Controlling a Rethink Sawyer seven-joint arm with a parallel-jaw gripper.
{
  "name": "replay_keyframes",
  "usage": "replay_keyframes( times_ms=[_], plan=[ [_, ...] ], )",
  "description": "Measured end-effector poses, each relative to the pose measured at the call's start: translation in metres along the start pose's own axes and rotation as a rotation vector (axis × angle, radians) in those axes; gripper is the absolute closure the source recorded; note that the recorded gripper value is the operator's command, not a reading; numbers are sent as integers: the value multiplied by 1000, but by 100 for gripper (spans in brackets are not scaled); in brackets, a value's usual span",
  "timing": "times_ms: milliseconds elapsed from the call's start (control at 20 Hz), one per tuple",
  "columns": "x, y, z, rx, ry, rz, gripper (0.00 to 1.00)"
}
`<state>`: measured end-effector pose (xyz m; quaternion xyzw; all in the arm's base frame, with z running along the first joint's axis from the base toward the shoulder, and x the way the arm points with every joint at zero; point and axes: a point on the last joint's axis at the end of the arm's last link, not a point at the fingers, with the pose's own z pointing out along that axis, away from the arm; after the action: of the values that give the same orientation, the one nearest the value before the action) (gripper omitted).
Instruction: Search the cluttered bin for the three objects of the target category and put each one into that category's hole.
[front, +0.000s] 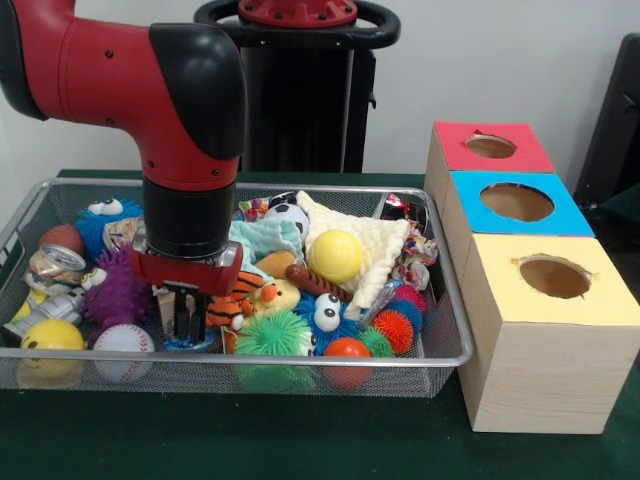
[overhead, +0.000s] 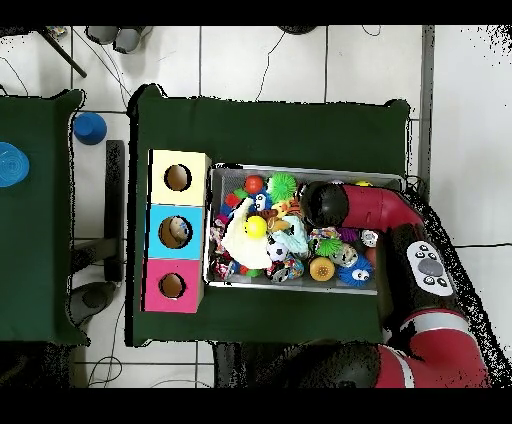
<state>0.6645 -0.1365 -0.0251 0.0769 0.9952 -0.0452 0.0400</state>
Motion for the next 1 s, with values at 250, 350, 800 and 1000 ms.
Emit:
replay_keyframes(
  times_ms=[250, 350, 800, 1000],
  plan=[
    [0, 0, 0, 0, 0, 0, 100],
    [0, 0, 0, 0, 0, 0, 100],
    [0, 1, 0, -1, 0, -2, 0],
    [0, 4, 0, -1, 0, -5, 0]
  ],
)
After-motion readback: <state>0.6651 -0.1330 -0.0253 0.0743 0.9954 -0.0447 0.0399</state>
